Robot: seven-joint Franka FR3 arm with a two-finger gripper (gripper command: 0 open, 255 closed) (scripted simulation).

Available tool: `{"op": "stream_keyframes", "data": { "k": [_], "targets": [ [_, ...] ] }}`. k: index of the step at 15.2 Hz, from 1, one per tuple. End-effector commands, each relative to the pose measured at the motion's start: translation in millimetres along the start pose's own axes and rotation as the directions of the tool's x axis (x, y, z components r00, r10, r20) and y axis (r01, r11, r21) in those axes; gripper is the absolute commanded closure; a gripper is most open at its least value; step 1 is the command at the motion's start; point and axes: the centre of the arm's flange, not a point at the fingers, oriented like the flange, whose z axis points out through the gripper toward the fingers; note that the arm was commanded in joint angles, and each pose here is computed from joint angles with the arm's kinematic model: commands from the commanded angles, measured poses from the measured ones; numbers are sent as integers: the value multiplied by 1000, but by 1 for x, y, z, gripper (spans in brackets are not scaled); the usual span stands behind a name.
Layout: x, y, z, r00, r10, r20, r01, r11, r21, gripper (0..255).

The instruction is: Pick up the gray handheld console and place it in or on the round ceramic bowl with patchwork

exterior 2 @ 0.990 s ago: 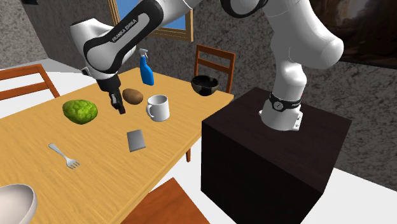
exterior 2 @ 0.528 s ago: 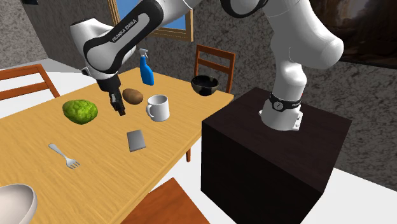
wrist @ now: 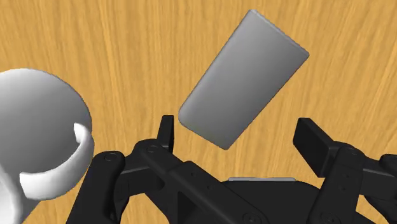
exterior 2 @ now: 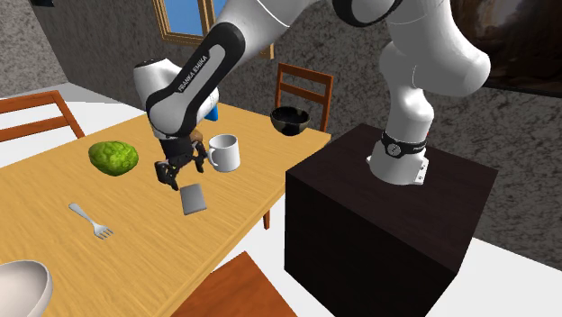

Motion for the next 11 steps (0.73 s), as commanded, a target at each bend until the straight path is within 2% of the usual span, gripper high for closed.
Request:
{"op": "stream_keyframes", "data": {
  "k": [1,2,9,11],
  "targets": [
    [-17,-9,17,950,311,-8,-311,950,24,0],
    [-17,-10,18,944,330,-8,-329,944,26,0],
    [-17,-11,58,944,330,-8,-329,944,26,0],
    [-17,-11,58,944,330,-8,-329,944,26,0]
  ]
}}
